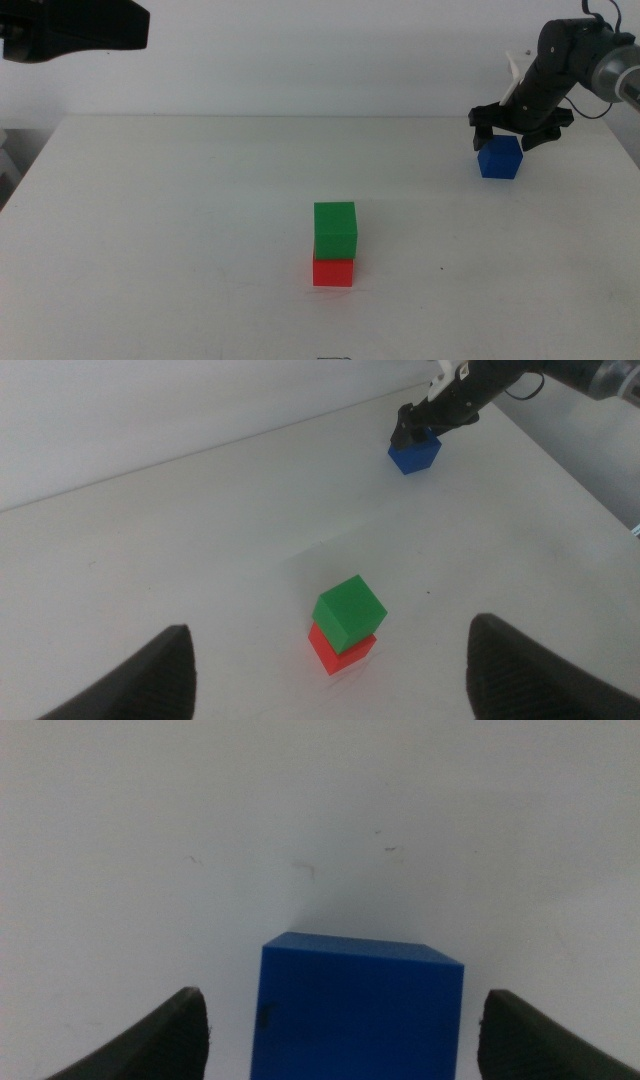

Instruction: Stack red cubes first, then green, then blue cubes in a specific spot.

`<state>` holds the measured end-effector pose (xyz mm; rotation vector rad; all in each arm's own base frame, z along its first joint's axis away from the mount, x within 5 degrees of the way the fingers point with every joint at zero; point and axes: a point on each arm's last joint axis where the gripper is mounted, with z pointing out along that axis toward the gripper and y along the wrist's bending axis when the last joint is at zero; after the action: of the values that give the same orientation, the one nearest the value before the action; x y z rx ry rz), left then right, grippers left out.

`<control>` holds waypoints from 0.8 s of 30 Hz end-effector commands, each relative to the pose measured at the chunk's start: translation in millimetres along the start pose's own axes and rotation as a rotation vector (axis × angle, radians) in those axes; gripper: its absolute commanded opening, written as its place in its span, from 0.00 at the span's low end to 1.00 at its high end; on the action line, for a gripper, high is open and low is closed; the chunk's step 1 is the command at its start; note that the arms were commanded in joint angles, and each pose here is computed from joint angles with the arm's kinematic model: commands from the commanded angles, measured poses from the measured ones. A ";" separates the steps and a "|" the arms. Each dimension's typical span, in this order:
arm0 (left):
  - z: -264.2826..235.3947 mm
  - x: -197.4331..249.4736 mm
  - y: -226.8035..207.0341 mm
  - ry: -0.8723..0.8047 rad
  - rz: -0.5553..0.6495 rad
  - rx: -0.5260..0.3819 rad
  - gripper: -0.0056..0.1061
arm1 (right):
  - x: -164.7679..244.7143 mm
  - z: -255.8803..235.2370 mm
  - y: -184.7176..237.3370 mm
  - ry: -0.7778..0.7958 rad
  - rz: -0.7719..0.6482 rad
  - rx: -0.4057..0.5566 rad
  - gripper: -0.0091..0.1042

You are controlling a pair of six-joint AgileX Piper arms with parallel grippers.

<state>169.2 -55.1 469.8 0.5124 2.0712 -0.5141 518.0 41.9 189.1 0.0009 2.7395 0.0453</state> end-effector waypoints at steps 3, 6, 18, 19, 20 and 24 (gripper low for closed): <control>-8.9 -9.3 -5.9 -0.094 -0.002 0.011 0.87 | -16.6 -36.2 -1.6 -0.125 -0.004 0.003 0.80; -8.9 -9.3 -5.9 -0.094 -0.002 0.011 0.87 | -16.2 -33.7 -1.6 -0.121 0.000 0.003 0.80; -8.9 -9.3 -5.9 -0.094 -0.002 0.011 0.87 | -15.5 -33.6 -2.3 -0.113 0.005 0.009 0.32; -8.9 -9.3 -5.9 -0.094 -0.002 0.011 0.87 | -15.5 -33.6 -2.3 -0.113 0.013 0.009 0.26; -8.9 -9.3 -5.9 -0.094 -0.002 0.011 0.87 | -15.5 -33.6 -2.2 -0.113 0.021 0.007 0.20; -8.9 -9.3 -5.9 -0.094 -0.002 0.011 0.87 | -13.5 -33.9 -1.6 -0.092 0.026 0.001 0.07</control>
<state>169.2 -55.1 469.8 0.5124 2.0712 -0.5141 519.4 42.2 175.0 0.0356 2.7683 0.0492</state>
